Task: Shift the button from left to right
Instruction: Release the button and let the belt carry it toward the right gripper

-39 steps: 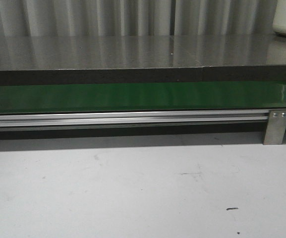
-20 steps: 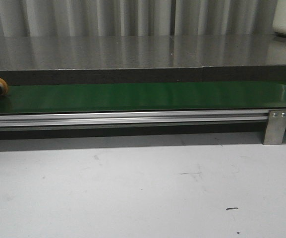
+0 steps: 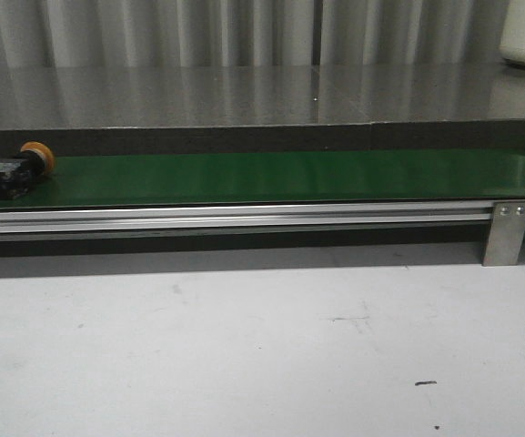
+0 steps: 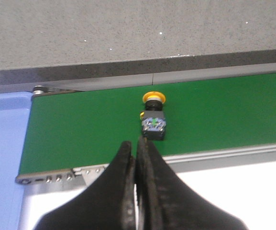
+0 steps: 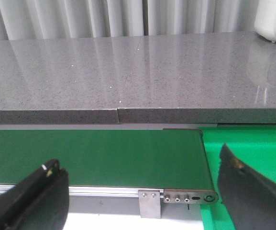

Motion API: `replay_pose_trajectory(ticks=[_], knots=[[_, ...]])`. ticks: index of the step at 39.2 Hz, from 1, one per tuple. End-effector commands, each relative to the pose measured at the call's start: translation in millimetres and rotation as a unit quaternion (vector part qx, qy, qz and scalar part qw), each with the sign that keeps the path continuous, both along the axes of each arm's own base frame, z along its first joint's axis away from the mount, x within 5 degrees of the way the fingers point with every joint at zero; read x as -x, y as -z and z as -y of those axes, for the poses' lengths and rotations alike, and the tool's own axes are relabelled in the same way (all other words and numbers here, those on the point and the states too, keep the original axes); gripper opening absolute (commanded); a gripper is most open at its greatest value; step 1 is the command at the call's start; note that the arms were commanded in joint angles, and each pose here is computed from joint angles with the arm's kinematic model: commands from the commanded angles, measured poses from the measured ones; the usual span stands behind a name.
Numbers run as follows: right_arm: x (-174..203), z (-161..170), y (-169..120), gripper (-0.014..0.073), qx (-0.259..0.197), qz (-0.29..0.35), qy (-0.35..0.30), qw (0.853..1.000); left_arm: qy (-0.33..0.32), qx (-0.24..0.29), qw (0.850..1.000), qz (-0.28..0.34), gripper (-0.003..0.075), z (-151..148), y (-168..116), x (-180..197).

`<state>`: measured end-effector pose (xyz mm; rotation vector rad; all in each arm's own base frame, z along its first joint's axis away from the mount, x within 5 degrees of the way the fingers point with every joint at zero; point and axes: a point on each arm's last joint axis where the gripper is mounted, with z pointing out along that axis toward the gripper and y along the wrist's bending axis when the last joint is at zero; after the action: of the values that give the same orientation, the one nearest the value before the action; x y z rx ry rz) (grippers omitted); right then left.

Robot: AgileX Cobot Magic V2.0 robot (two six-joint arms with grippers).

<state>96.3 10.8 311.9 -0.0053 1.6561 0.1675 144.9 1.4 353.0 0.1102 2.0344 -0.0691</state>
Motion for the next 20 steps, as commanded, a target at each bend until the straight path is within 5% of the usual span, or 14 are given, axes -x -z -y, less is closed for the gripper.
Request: replay_pose_trajectory(ticks=[1,20], knots=[[-1,1,-20,0.0645,0.002,0.055,0.007,0.998,-0.012,0.004,0.997,0.074,-0.0021,3,-2,23],[-1,1,-20,0.0645,0.002,0.055,0.007,0.998,-0.016,-0.012,0.979,0.201,-0.0021,13,13,98]])
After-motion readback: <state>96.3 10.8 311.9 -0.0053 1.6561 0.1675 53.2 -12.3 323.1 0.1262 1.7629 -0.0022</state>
